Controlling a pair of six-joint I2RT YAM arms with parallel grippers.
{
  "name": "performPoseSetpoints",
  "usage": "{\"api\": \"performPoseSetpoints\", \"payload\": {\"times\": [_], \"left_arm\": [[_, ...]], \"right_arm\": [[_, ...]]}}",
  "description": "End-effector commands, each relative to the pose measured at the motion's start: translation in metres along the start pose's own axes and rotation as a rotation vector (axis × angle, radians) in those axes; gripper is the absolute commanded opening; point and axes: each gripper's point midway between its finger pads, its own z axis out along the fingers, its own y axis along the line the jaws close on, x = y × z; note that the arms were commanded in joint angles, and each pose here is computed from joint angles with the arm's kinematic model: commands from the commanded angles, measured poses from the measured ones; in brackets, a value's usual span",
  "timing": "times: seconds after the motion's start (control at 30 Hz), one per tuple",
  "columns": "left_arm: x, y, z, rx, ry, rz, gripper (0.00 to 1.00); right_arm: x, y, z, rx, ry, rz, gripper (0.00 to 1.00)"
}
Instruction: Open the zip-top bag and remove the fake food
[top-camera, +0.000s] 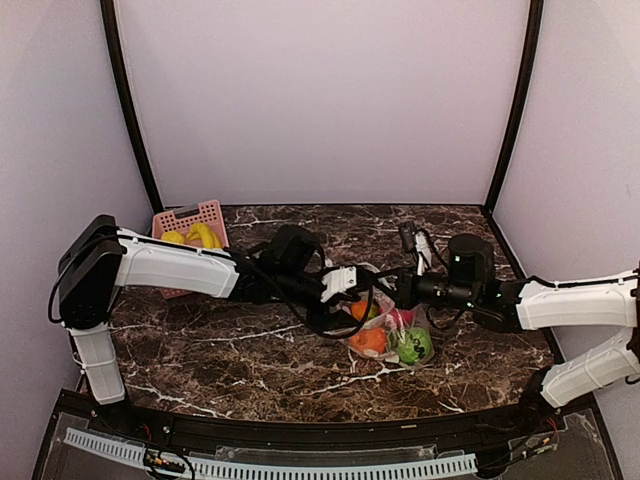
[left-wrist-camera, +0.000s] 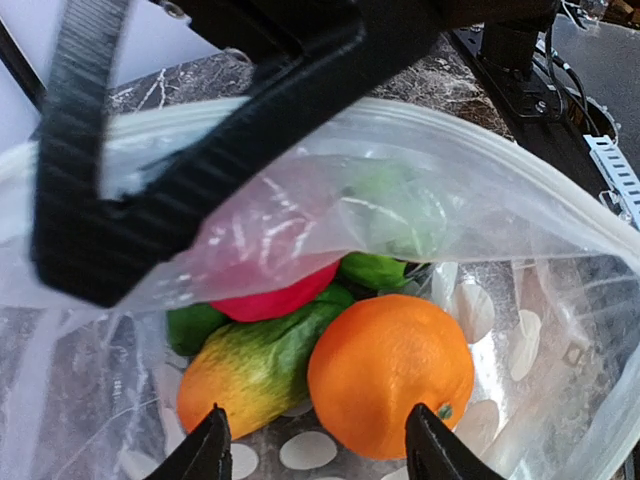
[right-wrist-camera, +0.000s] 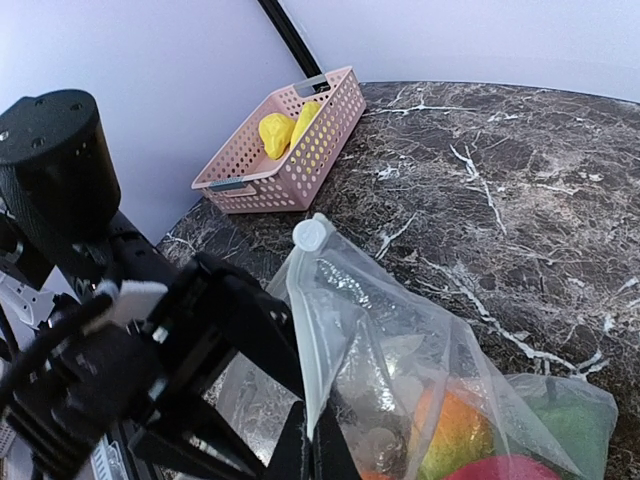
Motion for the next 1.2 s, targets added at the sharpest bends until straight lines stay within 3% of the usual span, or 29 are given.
{"api": "performPoseSetpoints", "payload": {"times": [0.0, 0.1, 0.23, 0.57, 1.17], "left_arm": [[-0.003, -0.018, 0.018, 0.061, -0.005, 0.072, 0.62], [0.0, -0.025, 0.026, 0.076, -0.001, 0.08, 0.76], [0.005, -0.03, 0.035, 0.095, 0.004, 0.076, 0.84], [0.02, -0.038, 0.049, 0.119, 0.008, 0.093, 0.85], [0.053, -0.055, 0.076, 0.135, 0.101, 0.215, 0.79]], "right_arm": [[0.001, 0.003, 0.002, -0.015, -0.018, 0.01, 0.0], [0.003, 0.002, 0.001, -0.011, -0.017, 0.013, 0.0], [0.008, -0.001, 0.001, -0.01, -0.02, 0.037, 0.0], [0.033, -0.018, 0.001, 0.061, 0.014, 0.082, 0.0], [0.094, -0.05, -0.007, 0.19, 0.106, 0.157, 0.0]]}}
